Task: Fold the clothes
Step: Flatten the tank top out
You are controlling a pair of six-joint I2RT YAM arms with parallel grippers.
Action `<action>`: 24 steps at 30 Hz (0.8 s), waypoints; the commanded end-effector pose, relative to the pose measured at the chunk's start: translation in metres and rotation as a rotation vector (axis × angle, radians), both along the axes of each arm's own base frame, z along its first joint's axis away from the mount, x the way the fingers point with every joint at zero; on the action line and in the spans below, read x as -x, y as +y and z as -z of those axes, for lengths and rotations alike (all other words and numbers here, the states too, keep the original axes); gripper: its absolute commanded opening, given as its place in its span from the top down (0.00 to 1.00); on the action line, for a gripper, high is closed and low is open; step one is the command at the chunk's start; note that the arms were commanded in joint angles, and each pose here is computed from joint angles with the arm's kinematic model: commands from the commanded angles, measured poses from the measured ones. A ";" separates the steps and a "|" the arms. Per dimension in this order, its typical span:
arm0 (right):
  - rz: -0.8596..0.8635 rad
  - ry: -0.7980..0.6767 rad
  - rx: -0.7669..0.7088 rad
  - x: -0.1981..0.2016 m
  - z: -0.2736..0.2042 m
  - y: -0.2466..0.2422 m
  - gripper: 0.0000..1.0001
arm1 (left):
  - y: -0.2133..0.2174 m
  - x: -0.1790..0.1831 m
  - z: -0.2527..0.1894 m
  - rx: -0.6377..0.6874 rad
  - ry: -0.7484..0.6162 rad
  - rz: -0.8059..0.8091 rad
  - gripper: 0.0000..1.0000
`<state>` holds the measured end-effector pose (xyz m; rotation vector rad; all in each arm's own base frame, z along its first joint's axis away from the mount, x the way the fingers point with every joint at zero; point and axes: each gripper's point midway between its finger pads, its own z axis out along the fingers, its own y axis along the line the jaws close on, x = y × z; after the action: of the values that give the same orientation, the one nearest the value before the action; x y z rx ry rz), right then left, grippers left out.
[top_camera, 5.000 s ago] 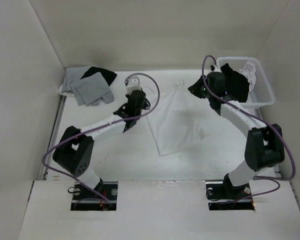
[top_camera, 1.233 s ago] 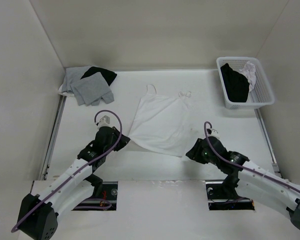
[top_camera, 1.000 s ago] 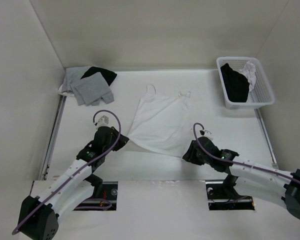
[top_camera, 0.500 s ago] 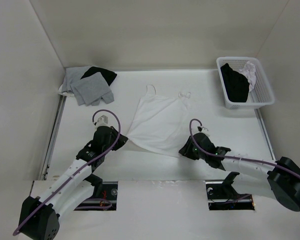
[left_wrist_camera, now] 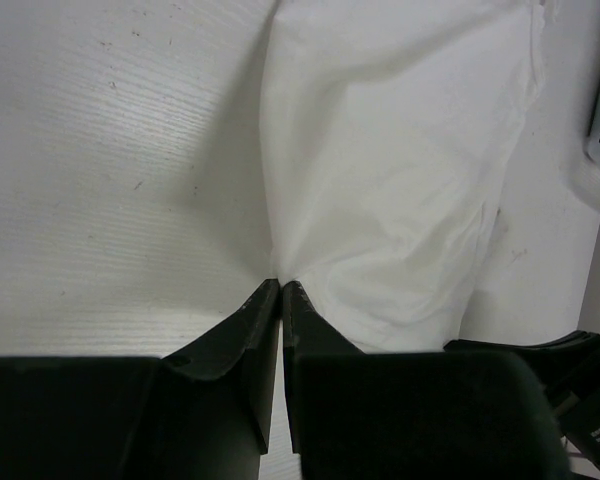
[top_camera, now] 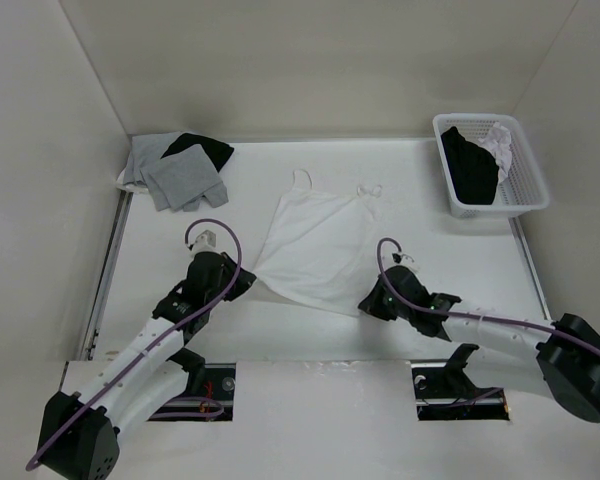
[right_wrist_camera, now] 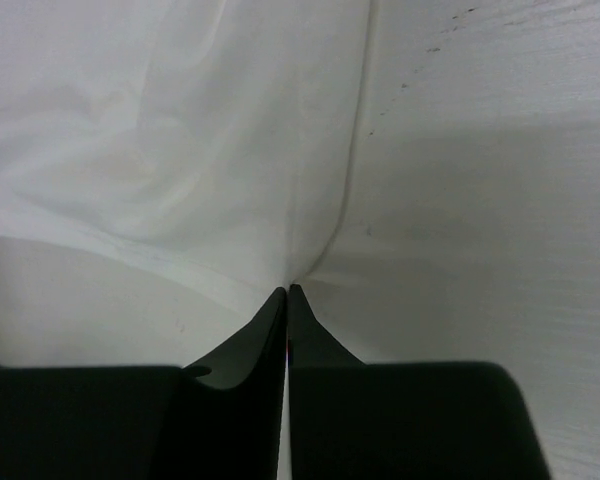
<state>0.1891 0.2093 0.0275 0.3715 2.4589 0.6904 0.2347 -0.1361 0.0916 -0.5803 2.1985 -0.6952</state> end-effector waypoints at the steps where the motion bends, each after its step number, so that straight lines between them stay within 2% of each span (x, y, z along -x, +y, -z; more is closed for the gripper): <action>1: -0.015 -0.096 -0.099 -0.013 -0.045 0.019 0.99 | -0.008 -0.020 -0.047 0.052 -0.134 0.006 0.96; 3: -0.027 -0.154 -0.135 -0.012 -0.075 0.020 1.00 | -0.009 -0.025 -0.077 0.076 -0.200 0.004 0.97; 7: -0.047 -0.304 -0.171 -0.003 -0.156 0.008 1.00 | 0.000 -0.022 -0.167 0.125 -0.388 -0.018 0.97; 13: -0.060 -0.592 -0.251 0.020 -0.310 -0.022 1.00 | 0.028 0.013 -0.309 0.182 -0.673 -0.067 0.97; 16: -0.074 -0.705 -0.298 0.035 -0.372 -0.033 1.00 | 0.042 0.033 -0.366 0.209 -0.795 -0.086 0.97; 20: -0.076 -0.790 -0.317 0.044 -0.421 -0.042 1.00 | 0.049 0.049 -0.403 0.238 -0.873 -0.089 0.97; 24: -0.074 -0.810 -0.281 0.040 -0.426 -0.037 1.00 | 0.045 0.040 -0.387 0.227 -0.839 -0.087 0.97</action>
<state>0.1330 0.1719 0.4747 0.0975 1.5630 1.1810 0.1773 -0.0895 0.5028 -0.3695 1.2499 -1.0007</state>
